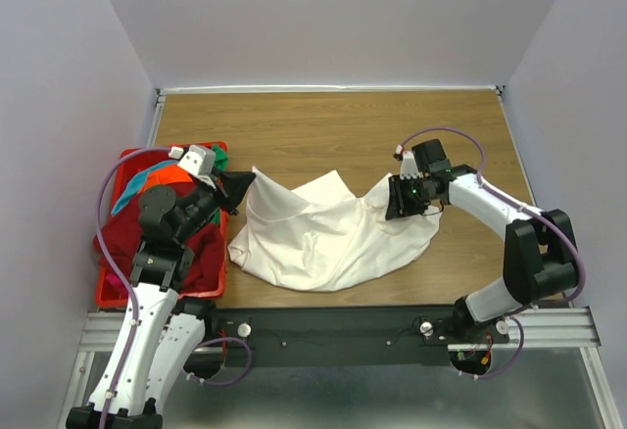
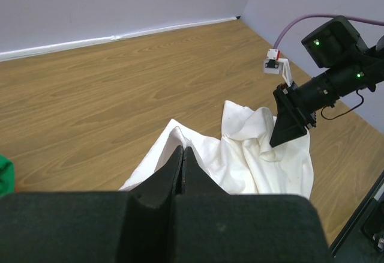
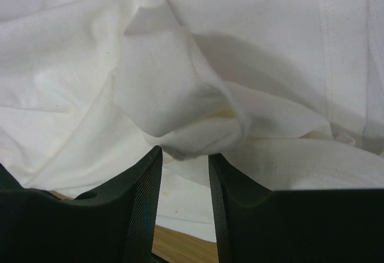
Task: Fold and stack the t-shirts
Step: Flatten the tshirt out
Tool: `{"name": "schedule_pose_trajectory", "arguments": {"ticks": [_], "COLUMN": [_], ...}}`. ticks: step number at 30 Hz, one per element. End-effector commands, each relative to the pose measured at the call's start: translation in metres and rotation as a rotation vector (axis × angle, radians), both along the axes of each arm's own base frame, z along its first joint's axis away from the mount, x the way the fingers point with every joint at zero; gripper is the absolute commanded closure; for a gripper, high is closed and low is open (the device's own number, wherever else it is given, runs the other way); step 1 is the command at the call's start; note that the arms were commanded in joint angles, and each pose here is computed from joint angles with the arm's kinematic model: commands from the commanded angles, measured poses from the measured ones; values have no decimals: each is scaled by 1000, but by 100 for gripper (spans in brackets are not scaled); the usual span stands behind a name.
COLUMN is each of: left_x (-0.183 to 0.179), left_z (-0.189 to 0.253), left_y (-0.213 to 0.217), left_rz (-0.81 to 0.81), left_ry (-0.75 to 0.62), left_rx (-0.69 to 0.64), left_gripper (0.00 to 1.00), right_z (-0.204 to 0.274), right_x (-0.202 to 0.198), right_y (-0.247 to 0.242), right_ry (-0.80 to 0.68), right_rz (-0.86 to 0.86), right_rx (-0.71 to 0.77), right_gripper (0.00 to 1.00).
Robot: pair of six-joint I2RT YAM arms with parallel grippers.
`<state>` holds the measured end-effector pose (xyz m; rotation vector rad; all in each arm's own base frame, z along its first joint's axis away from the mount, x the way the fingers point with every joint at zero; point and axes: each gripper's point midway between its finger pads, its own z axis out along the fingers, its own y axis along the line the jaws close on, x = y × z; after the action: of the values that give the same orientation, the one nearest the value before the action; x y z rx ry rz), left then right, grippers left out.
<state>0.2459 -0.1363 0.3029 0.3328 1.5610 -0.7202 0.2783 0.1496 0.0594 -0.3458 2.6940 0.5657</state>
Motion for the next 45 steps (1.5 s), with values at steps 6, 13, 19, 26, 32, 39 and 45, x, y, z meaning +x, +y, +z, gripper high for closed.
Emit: {"name": "schedule_pose_trajectory", "arguments": {"ticks": [6,13,19,26,32,39,45], "left_x": [-1,-1,2,20,35,30,-29], "left_z": [3,4,17,91,197,309,416], "left_y": [0,1,5,18,32,48,82], "left_rz": [-2,2,34,124,225,317,457], "left_ry": [-27,-30,-64,-199,-389,-569,-809], "left_rx": [-1,-1,2,6,-47,-96,-191], "left_gripper": [100,100,100,100,100,100,100], "right_z": [-4,11,68,136,252,426,551], "right_x": [8,11,19,21,48,55,8], "right_y": [9,9,-14,-86,-141,-163,-173], "right_ry": [28,-12,-184,-440,-706,-1083,-1390], "right_rz": [-21,0,144,421,350,197,71], "right_rx": [53,79,-56,-499,-798,-912,-994], "right_gripper": [64,97,100,99,100,100,100]}}
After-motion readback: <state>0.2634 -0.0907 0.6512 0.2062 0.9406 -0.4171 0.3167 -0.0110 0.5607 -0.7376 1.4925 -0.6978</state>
